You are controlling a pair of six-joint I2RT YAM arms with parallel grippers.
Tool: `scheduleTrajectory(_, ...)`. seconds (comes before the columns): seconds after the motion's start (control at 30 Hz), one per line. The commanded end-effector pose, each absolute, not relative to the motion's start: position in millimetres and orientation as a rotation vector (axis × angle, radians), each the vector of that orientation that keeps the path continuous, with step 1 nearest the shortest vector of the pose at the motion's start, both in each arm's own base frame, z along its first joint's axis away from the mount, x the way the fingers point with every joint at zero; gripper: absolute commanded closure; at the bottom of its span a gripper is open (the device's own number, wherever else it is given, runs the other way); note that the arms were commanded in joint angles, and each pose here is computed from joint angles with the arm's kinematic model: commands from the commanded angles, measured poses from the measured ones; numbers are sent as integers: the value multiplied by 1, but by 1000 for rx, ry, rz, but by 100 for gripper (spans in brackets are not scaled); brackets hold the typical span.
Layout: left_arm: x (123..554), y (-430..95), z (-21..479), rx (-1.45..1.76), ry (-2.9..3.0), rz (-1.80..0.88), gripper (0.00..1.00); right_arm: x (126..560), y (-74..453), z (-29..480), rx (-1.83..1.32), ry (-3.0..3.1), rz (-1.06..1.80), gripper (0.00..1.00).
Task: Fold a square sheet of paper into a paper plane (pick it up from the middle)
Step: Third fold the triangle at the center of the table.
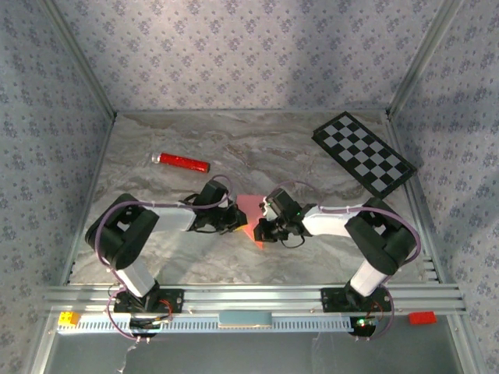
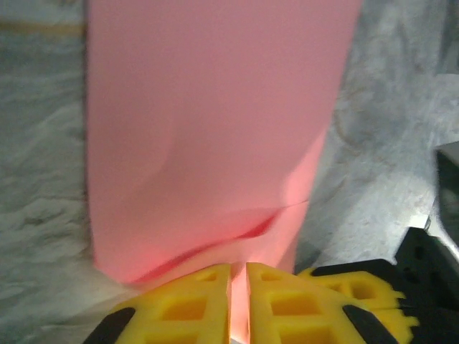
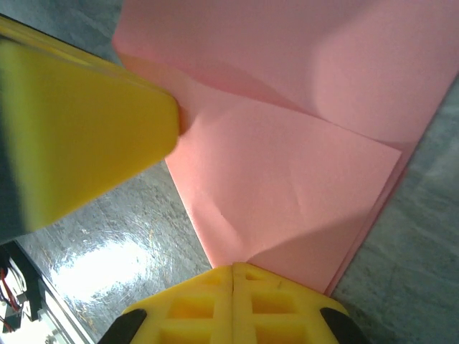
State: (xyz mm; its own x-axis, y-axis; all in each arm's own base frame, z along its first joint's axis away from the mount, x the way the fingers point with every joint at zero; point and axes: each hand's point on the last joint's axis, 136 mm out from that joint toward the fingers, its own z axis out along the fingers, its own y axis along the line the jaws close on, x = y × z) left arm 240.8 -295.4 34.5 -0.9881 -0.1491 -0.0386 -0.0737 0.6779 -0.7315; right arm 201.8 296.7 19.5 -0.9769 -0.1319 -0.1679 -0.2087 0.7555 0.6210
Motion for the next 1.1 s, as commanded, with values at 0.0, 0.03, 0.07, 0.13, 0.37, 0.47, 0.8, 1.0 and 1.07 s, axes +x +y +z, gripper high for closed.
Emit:
scheduleTrajectory(0.0, 245, -301, 61, -106, 2725, -1217, 86, 193, 279, 0, -204, 2919, 931, 95)
scheduleTrajectory(0.03, 243, -300, 60, -103, 2734, -1214, 87, 193, 278, -1, -203, 2922, 927, 96)
scheduleTrajectory(0.07, 239, -300, 58, -100, 2745, -1213, 88, 194, 278, -1, -196, 2923, 925, 96)
scheduleTrajectory(0.13, 232, -303, 56, -84, 2760, -1217, 90, 194, 277, -3, -190, 2928, 918, 97)
scheduleTrajectory(0.37, 224, -311, 39, -65, 2821, -1187, 95, 194, 276, -4, -180, 2934, 909, 98)
scheduleTrajectory(0.47, 225, -311, 30, -70, 2836, -1171, 95, 193, 274, -5, -176, 2941, 899, 98)
scheduleTrajectory(0.8, 237, -281, 2, -143, 2878, -973, 97, 188, 266, -11, -188, 2972, 850, 100)
scheduleTrajectory(1.0, 253, -263, 1, -189, 2872, -929, 98, 185, 260, -14, -194, 2985, 820, 100)
scheduleTrajectory(1.07, 258, -256, 0, -208, 2874, -911, 98, 185, 260, -13, -197, 2986, 818, 100)
